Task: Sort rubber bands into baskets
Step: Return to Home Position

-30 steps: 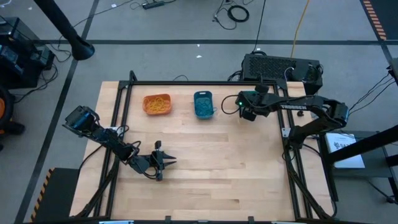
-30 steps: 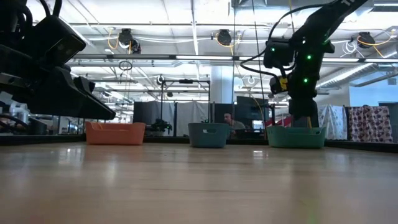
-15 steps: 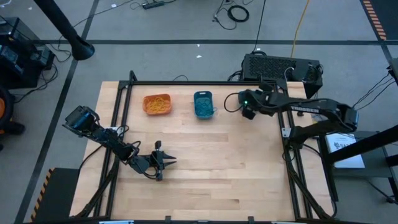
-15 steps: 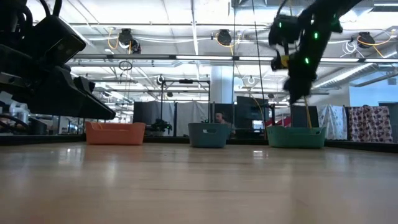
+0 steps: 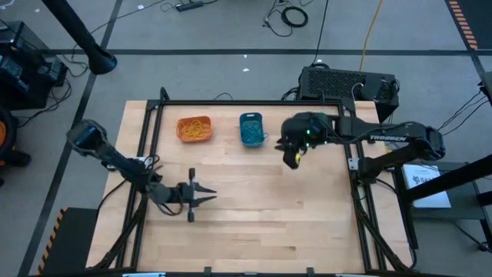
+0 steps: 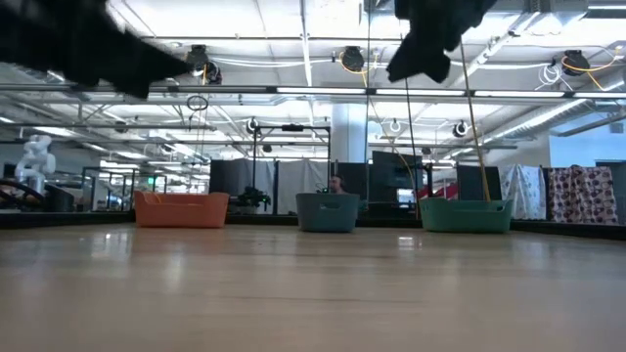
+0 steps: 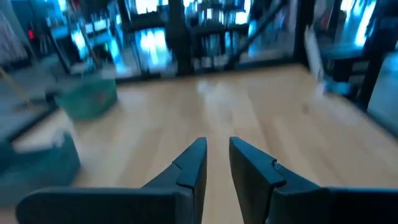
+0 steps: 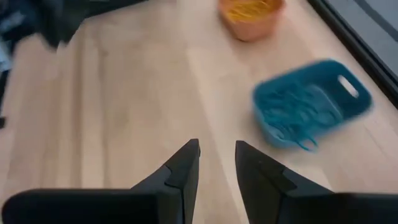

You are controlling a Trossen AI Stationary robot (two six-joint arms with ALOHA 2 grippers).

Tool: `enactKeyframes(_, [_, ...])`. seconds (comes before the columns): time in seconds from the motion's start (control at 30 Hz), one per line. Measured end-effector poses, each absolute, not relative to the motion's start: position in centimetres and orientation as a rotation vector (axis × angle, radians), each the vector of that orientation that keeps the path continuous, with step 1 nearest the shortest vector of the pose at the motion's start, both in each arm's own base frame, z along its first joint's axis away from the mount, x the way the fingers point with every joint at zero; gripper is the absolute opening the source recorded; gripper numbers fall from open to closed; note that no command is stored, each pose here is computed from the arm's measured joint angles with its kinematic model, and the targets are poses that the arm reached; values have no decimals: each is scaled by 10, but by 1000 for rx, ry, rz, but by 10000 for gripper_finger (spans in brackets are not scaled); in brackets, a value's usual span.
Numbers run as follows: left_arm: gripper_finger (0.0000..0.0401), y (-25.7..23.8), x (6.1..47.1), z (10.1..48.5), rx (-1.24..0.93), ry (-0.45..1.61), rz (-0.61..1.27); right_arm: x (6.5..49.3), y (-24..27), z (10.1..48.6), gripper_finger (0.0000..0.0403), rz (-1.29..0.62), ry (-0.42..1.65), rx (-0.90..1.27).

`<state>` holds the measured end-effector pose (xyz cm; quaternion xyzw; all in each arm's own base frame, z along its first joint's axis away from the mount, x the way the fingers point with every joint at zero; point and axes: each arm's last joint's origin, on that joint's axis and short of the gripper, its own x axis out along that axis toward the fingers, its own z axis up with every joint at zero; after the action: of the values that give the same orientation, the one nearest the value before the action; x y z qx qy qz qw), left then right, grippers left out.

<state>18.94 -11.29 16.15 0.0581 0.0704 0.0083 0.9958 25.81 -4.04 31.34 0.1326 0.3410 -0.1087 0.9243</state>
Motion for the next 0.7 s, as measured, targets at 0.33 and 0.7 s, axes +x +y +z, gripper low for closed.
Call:
enactKeyframes(0.33, [77, -81, 154, 226, 102, -48, 50, 263, 3, 318, 98, -53, 664, 177])
enactKeyframes(0.7, [77, -21, 144, 232, -72, 4, 21, 261, 12, 313, 98, -183, 683, 3])
